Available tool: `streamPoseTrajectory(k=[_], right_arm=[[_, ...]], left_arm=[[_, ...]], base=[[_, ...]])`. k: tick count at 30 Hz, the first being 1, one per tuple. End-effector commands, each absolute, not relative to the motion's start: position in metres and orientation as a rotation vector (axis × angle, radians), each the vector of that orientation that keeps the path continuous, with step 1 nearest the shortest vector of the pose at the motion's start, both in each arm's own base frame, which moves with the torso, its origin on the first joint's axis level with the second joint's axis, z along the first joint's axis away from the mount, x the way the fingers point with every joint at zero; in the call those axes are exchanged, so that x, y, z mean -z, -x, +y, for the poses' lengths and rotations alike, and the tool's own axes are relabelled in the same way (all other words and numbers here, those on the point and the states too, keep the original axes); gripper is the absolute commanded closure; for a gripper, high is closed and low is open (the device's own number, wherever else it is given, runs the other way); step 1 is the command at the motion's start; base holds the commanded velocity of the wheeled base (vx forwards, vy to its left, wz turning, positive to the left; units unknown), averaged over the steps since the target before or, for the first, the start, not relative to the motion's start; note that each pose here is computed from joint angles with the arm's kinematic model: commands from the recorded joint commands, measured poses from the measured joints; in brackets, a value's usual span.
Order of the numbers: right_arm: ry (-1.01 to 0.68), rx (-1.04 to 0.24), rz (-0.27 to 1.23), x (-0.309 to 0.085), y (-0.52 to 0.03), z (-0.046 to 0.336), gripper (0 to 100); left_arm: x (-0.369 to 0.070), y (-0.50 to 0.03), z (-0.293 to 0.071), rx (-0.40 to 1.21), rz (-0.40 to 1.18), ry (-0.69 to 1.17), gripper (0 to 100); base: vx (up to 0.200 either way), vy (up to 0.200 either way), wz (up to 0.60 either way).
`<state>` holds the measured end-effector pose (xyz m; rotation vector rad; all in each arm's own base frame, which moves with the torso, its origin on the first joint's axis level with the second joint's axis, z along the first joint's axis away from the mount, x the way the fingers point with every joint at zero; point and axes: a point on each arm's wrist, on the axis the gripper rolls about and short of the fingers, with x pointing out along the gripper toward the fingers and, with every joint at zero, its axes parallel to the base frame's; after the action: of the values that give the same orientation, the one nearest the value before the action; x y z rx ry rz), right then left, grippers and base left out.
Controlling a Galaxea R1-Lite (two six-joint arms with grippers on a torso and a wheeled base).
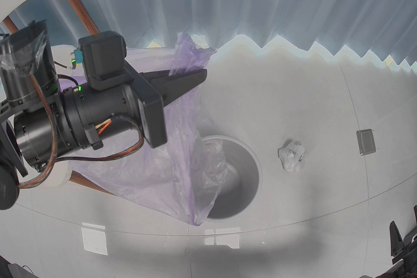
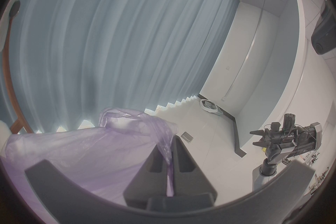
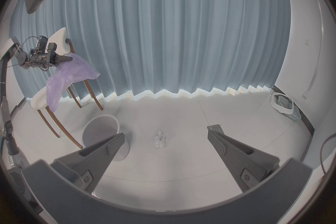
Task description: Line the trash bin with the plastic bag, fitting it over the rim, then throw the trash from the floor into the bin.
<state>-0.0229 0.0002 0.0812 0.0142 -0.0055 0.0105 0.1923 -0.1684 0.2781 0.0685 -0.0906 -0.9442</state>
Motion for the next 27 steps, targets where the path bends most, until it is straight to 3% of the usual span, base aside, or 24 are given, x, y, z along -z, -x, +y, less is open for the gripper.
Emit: streamPoseTrajectory(k=[1,27], right_arm=[[-0.015,-0.012,-0.005,-0.076,0.023,0.0,0],[-0.015,-0.011,-0.005,-0.076,0.023,0.0,0]], left_arm=[[-0.273,-0.202,-0.177,0.945,-0.081,-0.07,100],[-0.281,-0.176,-0.22,1.108,-0.091,-0.019,100]], base=[[0.0,0.0,0.0],[0.0,0.0,0.0]])
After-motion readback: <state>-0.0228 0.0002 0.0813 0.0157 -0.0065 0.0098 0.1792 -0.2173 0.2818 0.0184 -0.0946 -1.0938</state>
